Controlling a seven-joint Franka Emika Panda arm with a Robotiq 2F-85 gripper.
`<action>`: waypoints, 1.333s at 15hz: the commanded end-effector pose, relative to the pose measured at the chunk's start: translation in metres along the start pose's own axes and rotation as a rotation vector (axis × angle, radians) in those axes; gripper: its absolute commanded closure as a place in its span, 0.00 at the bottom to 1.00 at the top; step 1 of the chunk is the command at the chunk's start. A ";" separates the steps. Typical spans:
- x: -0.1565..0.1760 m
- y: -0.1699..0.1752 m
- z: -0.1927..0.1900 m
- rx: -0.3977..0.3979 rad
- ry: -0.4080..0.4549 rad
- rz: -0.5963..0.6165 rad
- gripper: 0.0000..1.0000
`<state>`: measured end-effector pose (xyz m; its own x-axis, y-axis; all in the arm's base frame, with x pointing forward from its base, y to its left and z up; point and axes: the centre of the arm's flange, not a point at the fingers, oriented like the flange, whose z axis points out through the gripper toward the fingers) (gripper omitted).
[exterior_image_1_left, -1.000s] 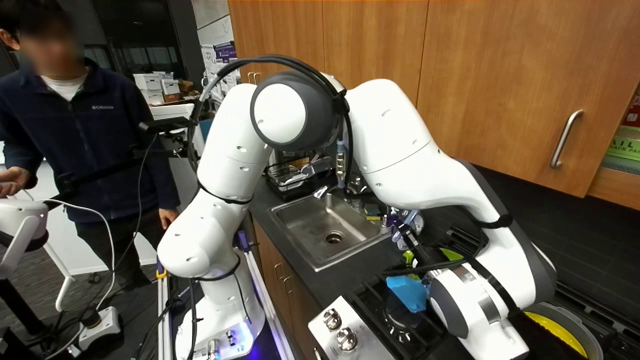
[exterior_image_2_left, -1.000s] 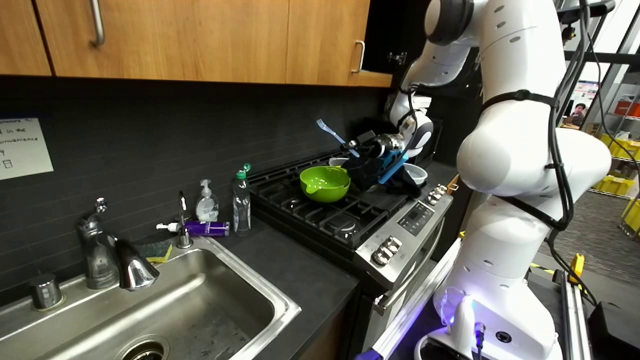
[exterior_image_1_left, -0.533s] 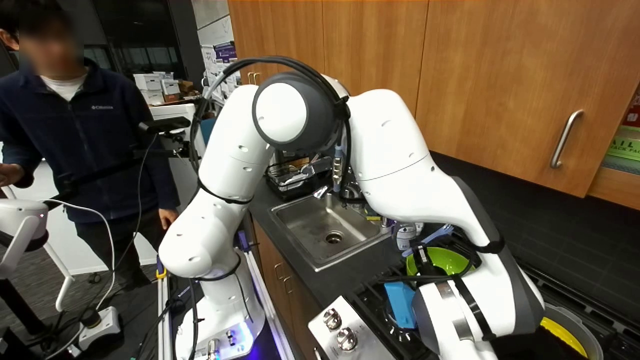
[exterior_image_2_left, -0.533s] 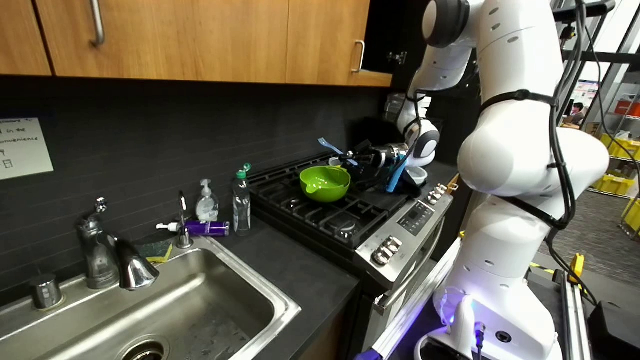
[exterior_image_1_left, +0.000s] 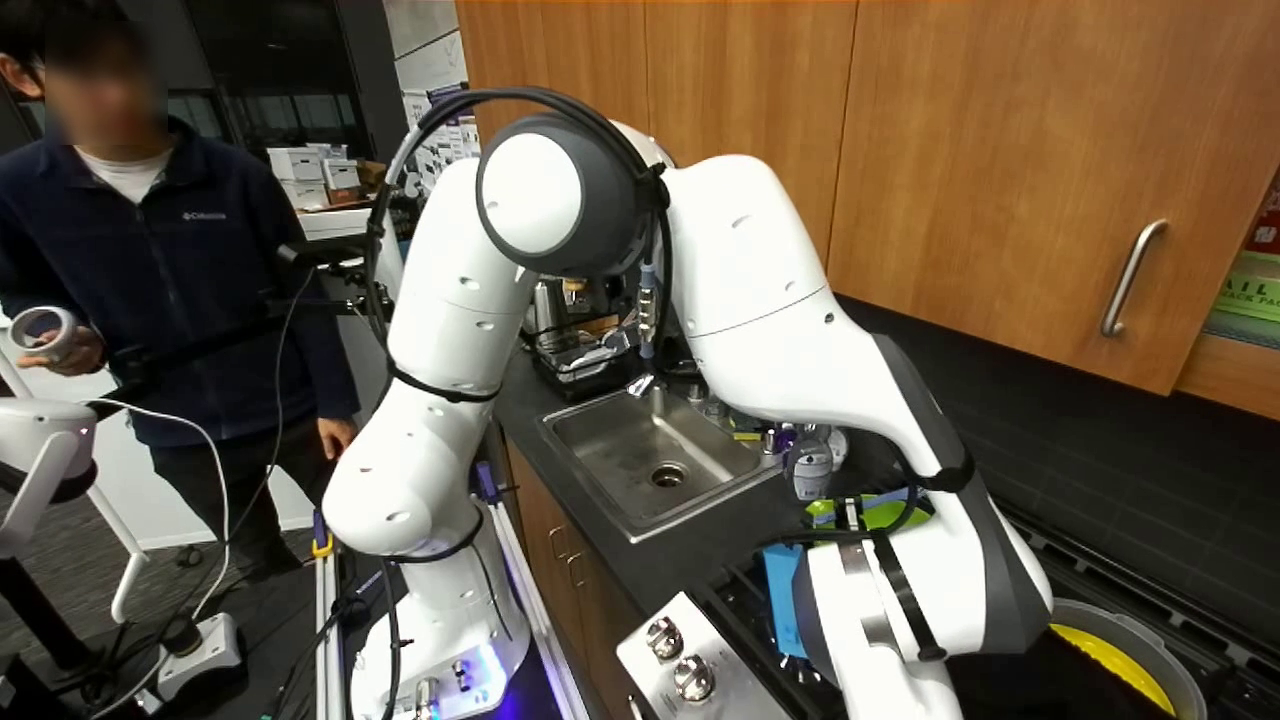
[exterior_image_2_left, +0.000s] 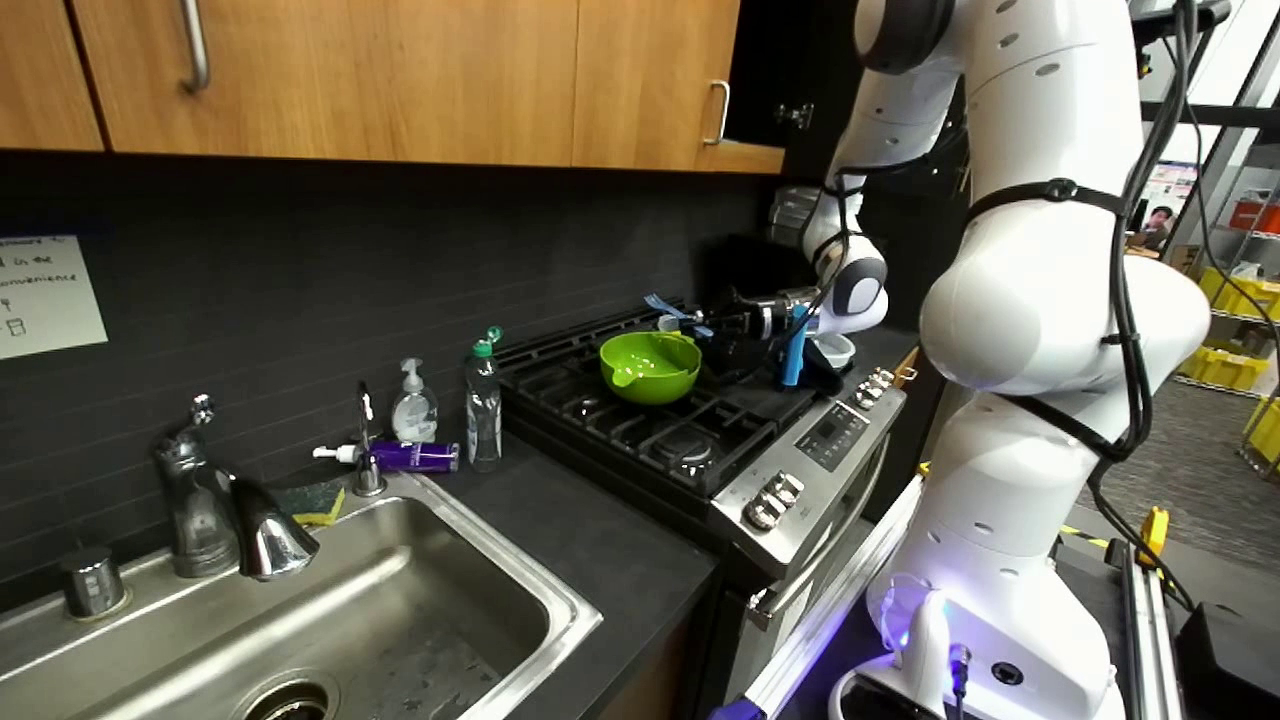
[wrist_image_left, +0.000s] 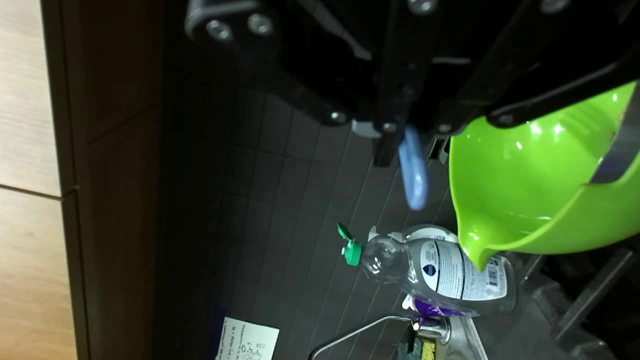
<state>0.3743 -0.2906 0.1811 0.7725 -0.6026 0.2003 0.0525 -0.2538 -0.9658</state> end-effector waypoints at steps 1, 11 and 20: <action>0.000 -0.002 0.000 -0.001 0.000 0.000 0.94; -0.003 -0.031 -0.027 0.089 0.064 -0.013 0.99; 0.006 -0.037 -0.044 0.024 -0.296 0.176 0.99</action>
<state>0.3399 -0.3170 0.2175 0.8631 -0.5029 0.0470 -0.0336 -0.1500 -0.9881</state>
